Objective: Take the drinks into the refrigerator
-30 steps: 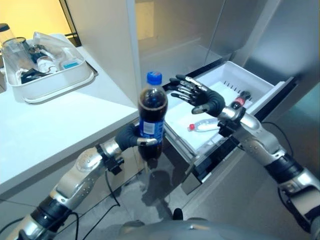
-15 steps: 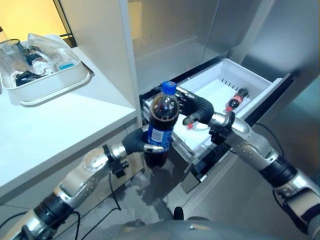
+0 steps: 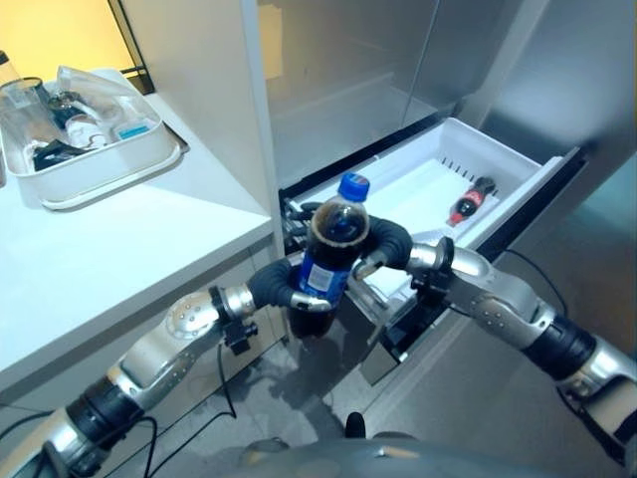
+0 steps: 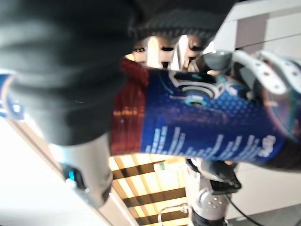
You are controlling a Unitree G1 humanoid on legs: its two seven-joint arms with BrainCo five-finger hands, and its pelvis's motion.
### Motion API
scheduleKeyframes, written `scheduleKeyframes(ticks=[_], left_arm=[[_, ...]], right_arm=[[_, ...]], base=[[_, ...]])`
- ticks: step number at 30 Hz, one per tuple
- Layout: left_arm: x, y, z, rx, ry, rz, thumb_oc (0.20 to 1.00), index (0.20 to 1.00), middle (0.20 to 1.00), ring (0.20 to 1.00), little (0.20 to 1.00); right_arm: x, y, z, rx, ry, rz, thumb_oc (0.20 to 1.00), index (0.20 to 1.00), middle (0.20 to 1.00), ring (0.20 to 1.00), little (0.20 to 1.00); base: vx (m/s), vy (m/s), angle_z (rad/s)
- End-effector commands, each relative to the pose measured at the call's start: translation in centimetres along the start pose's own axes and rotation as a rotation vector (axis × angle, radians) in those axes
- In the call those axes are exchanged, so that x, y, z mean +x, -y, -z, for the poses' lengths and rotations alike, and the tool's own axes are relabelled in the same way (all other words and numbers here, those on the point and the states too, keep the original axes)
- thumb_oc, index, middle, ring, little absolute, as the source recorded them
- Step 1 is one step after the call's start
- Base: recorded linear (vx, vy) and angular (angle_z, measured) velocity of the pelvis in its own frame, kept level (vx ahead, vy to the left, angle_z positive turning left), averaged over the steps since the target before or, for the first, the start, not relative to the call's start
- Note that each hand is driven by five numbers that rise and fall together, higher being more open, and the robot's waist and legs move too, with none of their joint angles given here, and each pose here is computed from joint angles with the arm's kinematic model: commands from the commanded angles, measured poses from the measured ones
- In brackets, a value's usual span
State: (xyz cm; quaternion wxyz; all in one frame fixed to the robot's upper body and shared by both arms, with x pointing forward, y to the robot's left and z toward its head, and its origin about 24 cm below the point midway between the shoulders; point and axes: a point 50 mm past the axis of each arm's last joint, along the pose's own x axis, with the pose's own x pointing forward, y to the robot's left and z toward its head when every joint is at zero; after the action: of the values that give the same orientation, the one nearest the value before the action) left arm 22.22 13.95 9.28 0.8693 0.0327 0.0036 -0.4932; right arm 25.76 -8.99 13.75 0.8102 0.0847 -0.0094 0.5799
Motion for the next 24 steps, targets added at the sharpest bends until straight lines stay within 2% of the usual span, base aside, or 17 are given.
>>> scheduleKeyframes(ticks=[1,8,20,21,23,24], left_arm=[[2.2,0.3,-5.3,0.133,0.235,0.092,0.2,0.2,0.2,0.2,0.2],[2.2,0.1,-5.4,0.152,0.225,0.082,0.2,0.2,0.2,0.2,0.2],[2.9,-0.1,-5.2,0.152,0.235,0.06,0.2,0.2,0.2,0.2,0.2],[2.8,-0.2,-5.2,0.151,0.234,0.057,0.2,0.2,0.2,0.2,0.2],[2.8,-0.2,-5.1,0.153,0.232,0.054,0.2,0.2,0.2,0.2,0.2],[2.9,-0.2,-5.1,0.154,0.232,0.055,0.2,0.2,0.2,0.2,0.2]], right_arm=[[1.3,-2.1,-2.0,0.005,0.058,-0.167,1.0,1.0,1.0,1.0,1.0],[1.6,-2.5,-1.6,0.025,0.026,-0.194,1.0,1.0,1.0,1.0,1.0],[4.4,-4.1,-1.6,0.129,0.123,-0.277,1.0,1.0,1.0,1.0,1.0],[4.6,-4.4,-1.6,0.136,0.122,-0.296,0.837,0.837,0.837,0.837,0.837],[4.9,-4.8,-1.6,0.142,0.119,-0.32,0.316,0.316,0.316,0.316,0.316],[4.9,-5.0,-1.5,0.145,0.122,-0.328,0.2,0.2,0.2,0.2,0.2]], base=[[0.0,0.0,0.0],[0.0,0.0,0.0],[0.0,0.0,0.0],[0.0,0.0,0.0],[0.0,0.0,0.0],[0.0,0.0,0.0]])
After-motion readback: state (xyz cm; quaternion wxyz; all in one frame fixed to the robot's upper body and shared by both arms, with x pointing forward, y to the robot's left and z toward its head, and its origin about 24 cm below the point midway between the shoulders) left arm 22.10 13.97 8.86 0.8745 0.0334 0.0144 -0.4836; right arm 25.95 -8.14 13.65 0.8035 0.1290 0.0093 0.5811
